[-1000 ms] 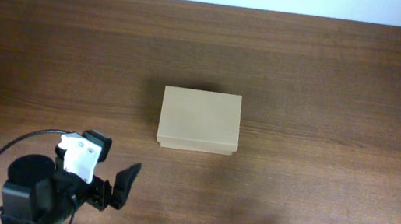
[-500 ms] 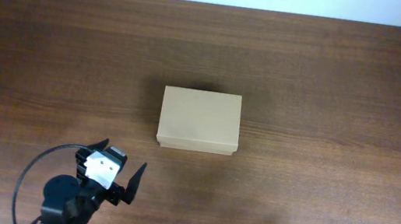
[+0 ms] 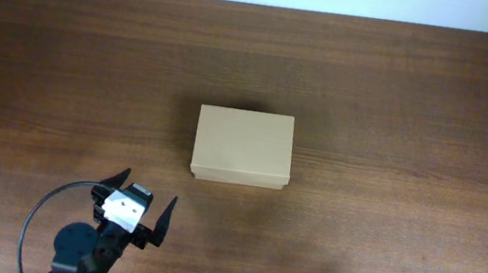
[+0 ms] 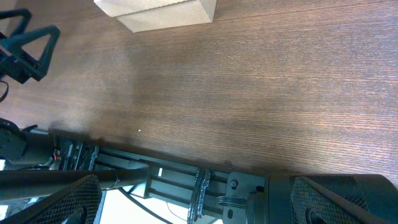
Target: Pack container
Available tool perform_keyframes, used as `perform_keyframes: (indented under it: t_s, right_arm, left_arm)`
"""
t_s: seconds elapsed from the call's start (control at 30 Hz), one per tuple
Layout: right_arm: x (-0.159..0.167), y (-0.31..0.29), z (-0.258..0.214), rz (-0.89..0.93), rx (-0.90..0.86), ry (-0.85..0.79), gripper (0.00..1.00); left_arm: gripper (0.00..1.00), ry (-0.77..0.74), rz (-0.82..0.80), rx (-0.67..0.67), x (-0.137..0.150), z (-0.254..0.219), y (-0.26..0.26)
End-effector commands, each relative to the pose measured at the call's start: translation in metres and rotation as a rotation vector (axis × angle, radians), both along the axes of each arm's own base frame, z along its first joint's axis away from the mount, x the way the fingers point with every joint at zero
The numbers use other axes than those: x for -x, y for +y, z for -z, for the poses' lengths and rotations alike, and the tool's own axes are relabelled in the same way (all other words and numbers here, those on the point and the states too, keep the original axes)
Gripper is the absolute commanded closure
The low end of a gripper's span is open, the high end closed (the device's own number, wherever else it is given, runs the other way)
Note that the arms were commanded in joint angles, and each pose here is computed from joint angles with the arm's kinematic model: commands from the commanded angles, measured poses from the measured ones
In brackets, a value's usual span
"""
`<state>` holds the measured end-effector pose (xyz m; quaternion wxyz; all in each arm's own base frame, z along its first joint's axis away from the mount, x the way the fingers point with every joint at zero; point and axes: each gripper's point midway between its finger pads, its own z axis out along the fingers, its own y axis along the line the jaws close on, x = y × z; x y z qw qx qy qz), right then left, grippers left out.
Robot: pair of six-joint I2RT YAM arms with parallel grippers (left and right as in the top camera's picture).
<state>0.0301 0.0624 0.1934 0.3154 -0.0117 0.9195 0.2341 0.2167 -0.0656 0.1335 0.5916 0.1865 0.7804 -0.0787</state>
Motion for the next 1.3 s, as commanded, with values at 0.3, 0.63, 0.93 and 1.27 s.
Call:
perform_keyframes:
  t_s: [0.3, 0.63, 0.93, 1.27]
  right_arm:
    - [0.001, 0.001, -0.002, -0.004, -0.008, -0.008, 0.01]
    - [0.001, 0.001, -0.002, -0.004, -0.008, -0.008, 0.01]
    - [0.001, 0.001, -0.002, -0.004, -0.008, -0.008, 0.01]
    - [-0.045, 0.019, -0.044, -0.102, -0.07, -0.278, 0.01]
  left_arm:
    - [0.0, -0.013, -0.016, -0.018, -0.001, 0.0, 0.004]
    - [0.0, -0.013, -0.016, -0.018, -0.001, 0.0, 0.004]
    - [0.0, -0.013, -0.016, -0.018, -0.001, 0.0, 0.004]
    - [0.01, -0.013, -0.016, -0.018, -0.001, 0.0, 0.004]
